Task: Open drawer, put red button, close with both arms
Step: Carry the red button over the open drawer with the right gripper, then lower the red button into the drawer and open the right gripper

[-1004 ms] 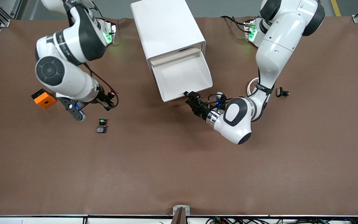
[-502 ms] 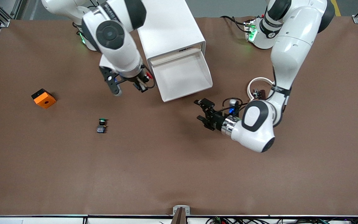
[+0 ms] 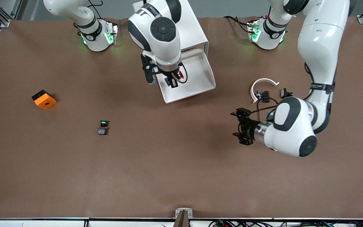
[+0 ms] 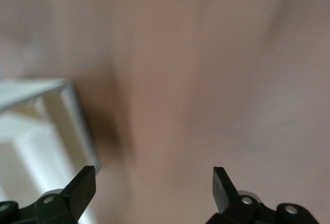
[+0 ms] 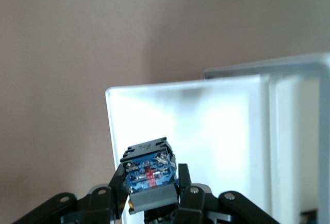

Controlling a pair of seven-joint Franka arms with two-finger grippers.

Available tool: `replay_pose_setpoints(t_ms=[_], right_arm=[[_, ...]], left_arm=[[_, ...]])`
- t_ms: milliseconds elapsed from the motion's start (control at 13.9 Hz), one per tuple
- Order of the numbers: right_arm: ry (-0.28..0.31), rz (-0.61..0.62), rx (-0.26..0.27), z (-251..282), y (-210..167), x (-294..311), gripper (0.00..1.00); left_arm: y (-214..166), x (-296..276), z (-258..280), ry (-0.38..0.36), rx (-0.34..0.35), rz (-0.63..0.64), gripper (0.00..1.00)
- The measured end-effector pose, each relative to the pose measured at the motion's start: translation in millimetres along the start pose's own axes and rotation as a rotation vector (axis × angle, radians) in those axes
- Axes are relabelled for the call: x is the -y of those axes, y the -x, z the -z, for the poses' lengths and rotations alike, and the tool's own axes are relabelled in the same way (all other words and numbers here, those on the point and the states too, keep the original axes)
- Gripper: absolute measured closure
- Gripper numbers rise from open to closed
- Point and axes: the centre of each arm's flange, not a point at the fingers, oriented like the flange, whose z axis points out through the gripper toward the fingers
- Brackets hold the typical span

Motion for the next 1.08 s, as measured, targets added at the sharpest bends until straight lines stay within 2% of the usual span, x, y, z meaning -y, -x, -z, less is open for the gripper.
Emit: replay_pose_setpoints(t_ms=[215,430,574,717,861,1076], right_arm=[[-0.024,-0.074,0.010,-28.3,34.8,-8.0,0.57],[-0.030,-0.128,0.008,-62.2,59.5,-13.7,0.57],[-0.027,-0.161,0.001,-79.7,69.5,-13.2,0.57],[-0.024,-0.183,-0.005,-92.8,79.9,-11.3,0.57],[-0.027,-0.192,-0.004,-94.9,84.6,-8.6,0.57],[-0.029,-0.194,-0.002,-93.4,85.6,-8.3,0.57]], left_arm=[[-10.0,10.1,39.2,0.115,-0.154,-0.166,0.00],[1.0,37.2,79.7,0.182,-0.234,-0.411,0.00],[3.7,49.3,96.4,0.182,-0.294,-0.677,0.00],[5.0,54.0,100.4,0.157,-0.322,-0.896,0.00],[6.7,54.6,96.5,0.132,-0.336,-1.031,0.00],[22.1,54.8,78.2,0.143,-0.338,-1.137,0.00]])
